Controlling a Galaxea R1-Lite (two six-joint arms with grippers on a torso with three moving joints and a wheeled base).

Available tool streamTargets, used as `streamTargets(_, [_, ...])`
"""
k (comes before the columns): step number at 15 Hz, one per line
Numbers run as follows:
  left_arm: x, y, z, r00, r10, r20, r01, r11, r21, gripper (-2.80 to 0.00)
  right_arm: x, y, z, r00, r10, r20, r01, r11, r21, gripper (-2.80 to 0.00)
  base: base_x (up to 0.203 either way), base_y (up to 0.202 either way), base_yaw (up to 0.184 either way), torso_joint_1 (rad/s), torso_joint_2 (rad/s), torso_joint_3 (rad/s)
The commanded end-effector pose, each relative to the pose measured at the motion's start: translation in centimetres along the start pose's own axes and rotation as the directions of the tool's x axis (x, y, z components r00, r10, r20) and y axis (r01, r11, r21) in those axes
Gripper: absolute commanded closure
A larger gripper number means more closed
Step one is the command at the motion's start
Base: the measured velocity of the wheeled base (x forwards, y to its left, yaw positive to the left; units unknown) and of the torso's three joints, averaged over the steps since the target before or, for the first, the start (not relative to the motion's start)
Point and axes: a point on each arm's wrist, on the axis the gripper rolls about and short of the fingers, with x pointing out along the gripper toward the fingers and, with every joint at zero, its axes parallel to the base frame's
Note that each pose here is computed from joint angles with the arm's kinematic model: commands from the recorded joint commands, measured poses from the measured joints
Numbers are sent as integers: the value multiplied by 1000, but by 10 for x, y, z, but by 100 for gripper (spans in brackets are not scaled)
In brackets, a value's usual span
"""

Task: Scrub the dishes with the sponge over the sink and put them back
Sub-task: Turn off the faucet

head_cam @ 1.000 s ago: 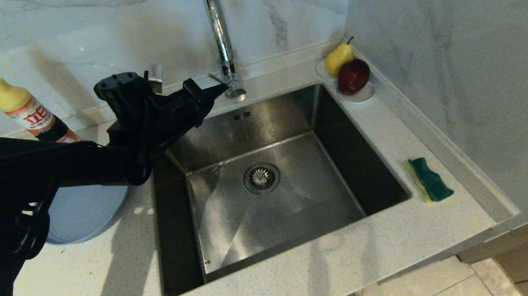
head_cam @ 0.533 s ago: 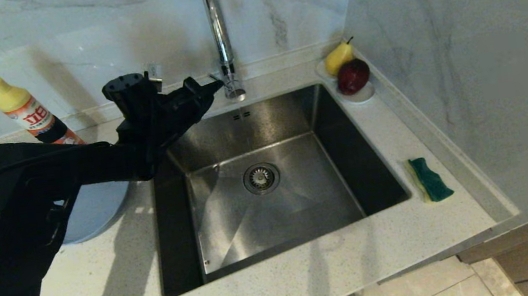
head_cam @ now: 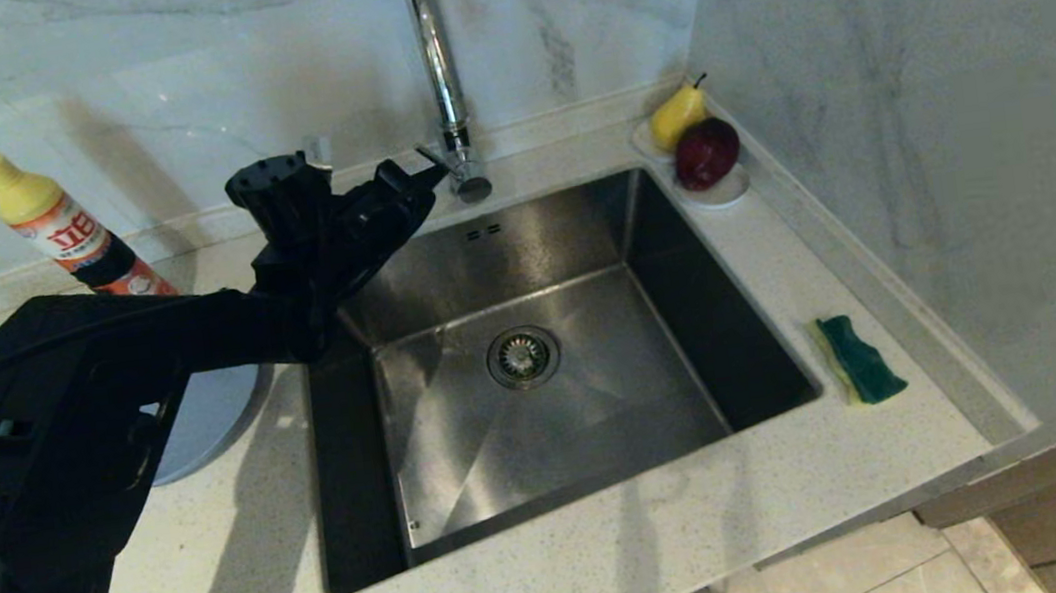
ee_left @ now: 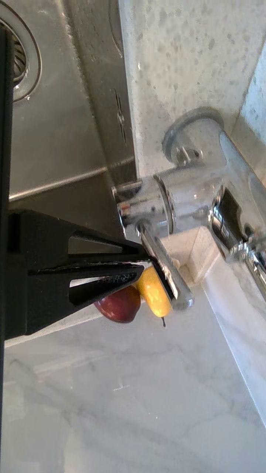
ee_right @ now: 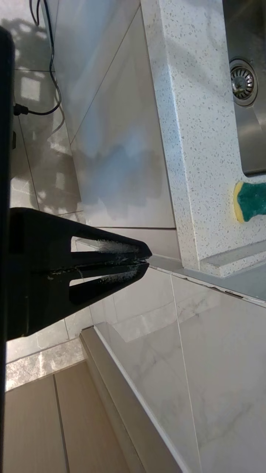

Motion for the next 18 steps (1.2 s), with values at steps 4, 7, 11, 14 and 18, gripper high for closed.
streamTargets(4, [-5, 5, 12, 1000, 4, 24, -4, 1000, 11, 0, 0, 0, 0, 1000, 0, -1, 0, 1000, -1, 0, 0, 0, 0, 0, 0, 0])
streamTargets(7, [-6, 1, 15, 999, -12, 34, 11, 1000, 18, 0, 0, 0, 0, 1000, 0, 1, 0, 1000, -1, 0, 0, 0, 0, 0, 0, 0])
streamTargets(11, [-12, -13, 28, 998, -22, 54, 20, 999, 29, 0, 0, 0, 0, 1000, 0, -1, 0, 1000, -1, 0, 0, 0, 0, 0, 0, 0])
streamTargets(14, [-29, -36, 46, 997, -11, 79, 8, 999, 43, 0, 0, 0, 0, 1000, 0, 1, 0, 1000, -1, 0, 0, 0, 0, 0, 0, 0])
streamTargets(18, [-68, -84, 67, 996, 18, 82, -36, 973, 226, 0, 0, 0, 0, 1000, 0, 0, 0, 1000, 0, 0, 0, 0, 0, 0, 0, 0])
